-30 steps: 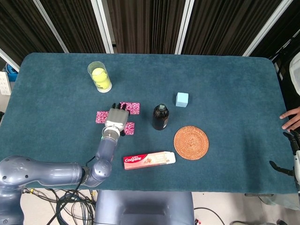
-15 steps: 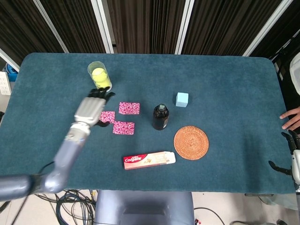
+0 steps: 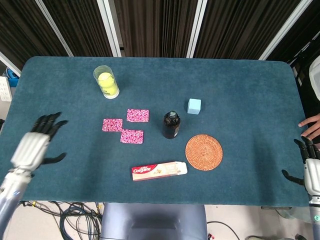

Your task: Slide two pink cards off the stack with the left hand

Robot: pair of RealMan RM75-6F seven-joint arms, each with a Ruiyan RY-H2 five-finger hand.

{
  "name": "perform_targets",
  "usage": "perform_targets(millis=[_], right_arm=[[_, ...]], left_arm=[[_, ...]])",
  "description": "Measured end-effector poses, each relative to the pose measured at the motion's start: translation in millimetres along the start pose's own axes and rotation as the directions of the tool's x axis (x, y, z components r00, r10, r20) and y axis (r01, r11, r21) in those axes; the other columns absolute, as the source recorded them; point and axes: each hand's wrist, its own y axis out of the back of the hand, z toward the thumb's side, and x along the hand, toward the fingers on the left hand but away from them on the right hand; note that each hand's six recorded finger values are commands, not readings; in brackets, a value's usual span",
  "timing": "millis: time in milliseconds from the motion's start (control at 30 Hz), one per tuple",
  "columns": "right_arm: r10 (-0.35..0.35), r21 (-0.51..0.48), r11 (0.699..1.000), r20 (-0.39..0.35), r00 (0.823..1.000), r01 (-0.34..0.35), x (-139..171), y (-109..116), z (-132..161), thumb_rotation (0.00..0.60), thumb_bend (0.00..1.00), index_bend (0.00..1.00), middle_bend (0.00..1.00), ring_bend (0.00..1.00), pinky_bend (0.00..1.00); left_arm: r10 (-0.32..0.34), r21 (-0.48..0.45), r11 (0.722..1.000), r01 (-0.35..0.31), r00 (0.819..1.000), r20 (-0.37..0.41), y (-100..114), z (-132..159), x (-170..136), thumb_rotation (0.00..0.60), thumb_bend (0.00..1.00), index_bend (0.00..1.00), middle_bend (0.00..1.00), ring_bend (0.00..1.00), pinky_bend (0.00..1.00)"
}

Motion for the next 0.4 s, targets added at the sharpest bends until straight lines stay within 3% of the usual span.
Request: perform_targets(millis=[100, 200, 400], right_arm=[[-0.005, 0.000, 1.000, -0.003, 1.000, 0.005, 0, 0, 1, 0.600, 0.11, 0.15, 0.06, 0.12, 0.23], [-0.006, 0.000, 1.000, 0.000, 1.000, 0.006, 0, 0, 0, 0.600, 0.11, 0.15, 0.06, 0.12, 0.23], [0.009, 0.003, 1.000, 0.000, 1.000, -0.009, 1, -1, 2, 0.600, 0.11, 0.15, 0.06, 0.12, 0.23]], left_arm=[[0.042, -0.019, 0.999, -0.042, 0.998, -0.044, -1, -31, -29, 0.600, 0.16, 0.19, 0.06, 0.00, 0.00], [0.041, -0.040, 0.998, -0.045, 0.995, -0.094, -6, -58, -53, 0.600, 0.16, 0.19, 0.06, 0.00, 0.00], [0.038, -0.061, 0.997, -0.051, 0.981, -0.189, -6, -94, -76, 0.600, 0.16, 0.19, 0.06, 0.00, 0.00]])
